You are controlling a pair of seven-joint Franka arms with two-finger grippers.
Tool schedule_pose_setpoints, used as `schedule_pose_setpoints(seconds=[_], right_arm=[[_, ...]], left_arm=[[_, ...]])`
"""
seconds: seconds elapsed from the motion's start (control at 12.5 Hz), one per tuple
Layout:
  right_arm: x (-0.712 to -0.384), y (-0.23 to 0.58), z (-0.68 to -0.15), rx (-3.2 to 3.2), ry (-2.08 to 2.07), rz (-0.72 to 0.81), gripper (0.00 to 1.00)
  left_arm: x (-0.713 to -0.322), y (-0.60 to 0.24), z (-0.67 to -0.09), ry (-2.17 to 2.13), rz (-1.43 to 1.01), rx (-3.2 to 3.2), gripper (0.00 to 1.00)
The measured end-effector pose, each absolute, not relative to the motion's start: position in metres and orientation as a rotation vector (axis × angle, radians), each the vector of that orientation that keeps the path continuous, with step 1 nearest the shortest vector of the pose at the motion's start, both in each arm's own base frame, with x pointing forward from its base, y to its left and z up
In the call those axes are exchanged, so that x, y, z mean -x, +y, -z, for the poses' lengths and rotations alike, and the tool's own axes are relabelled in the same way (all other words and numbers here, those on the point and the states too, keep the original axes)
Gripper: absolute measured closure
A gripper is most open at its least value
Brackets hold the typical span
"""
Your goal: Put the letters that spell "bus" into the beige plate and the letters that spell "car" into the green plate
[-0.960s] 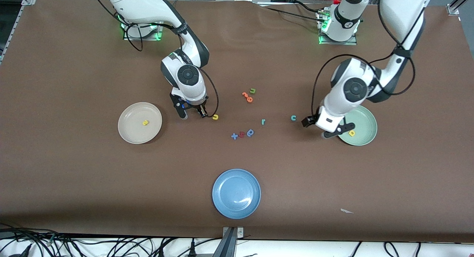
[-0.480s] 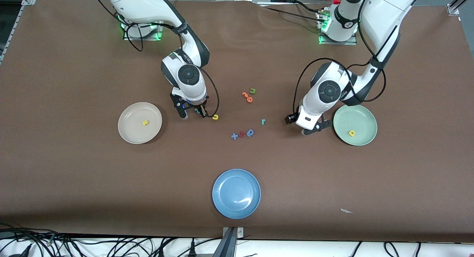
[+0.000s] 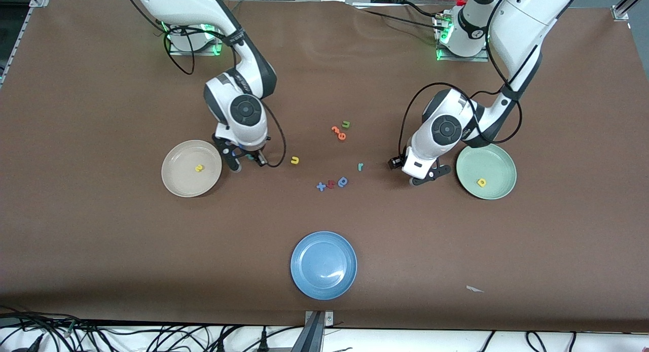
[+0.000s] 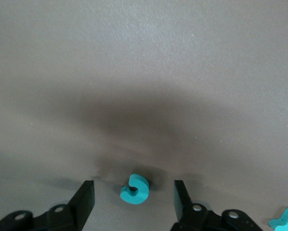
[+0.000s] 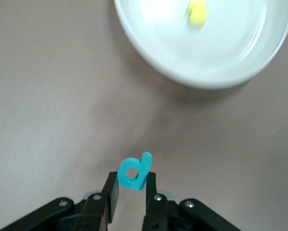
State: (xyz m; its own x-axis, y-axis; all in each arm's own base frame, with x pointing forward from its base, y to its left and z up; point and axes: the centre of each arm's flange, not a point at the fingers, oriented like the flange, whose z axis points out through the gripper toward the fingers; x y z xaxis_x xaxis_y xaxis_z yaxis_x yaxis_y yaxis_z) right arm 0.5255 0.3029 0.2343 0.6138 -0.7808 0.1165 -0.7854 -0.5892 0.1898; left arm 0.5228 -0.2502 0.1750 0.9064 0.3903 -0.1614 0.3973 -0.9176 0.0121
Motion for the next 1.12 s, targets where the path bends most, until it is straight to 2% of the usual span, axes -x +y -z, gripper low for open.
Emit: schedule_pose_setpoints(seconds=[0.24, 0.32, 0.4, 0.56, 0.64, 0.8, 1.12], right_arm=[[-0.551, 0.231, -0.257, -2.637, -1.1, 0.006, 0.73], [-0.552, 0.211, -0.258, -2.642, -1.061, 0.021, 0.73], [-0.551, 0.194, -0.255, -2.641, -1.032, 0.039, 0.73], [-0.544, 0.173, -0.246, -2.644, -1.005, 0.059, 0.73], [-0.54, 0.17, -0.243, -2.646, -1.002, 0.063, 0.67], [-0.537, 0.172, -0.242, -2.651, -1.002, 0.068, 0.44], [-0.534, 0.202, -0.268, -2.732, -1.094, 0.116, 0.01]], left_arm=[[-0.519, -0.253, -0.167, 0.619, 0.229, -3.051, 0.29], [-0.52, -0.255, -0.168, 0.616, 0.218, -3.051, 0.35], [-0.52, -0.255, -0.168, 0.615, 0.216, -3.052, 0.35], [-0.522, -0.257, -0.171, 0.614, 0.206, -3.048, 0.55], [-0.522, -0.257, -0.171, 0.615, 0.207, -3.048, 0.55], [-0.524, -0.258, -0.172, 0.616, 0.201, -3.046, 0.74], [-0.542, -0.248, -0.183, 0.651, 0.157, -3.032, 0.73]])
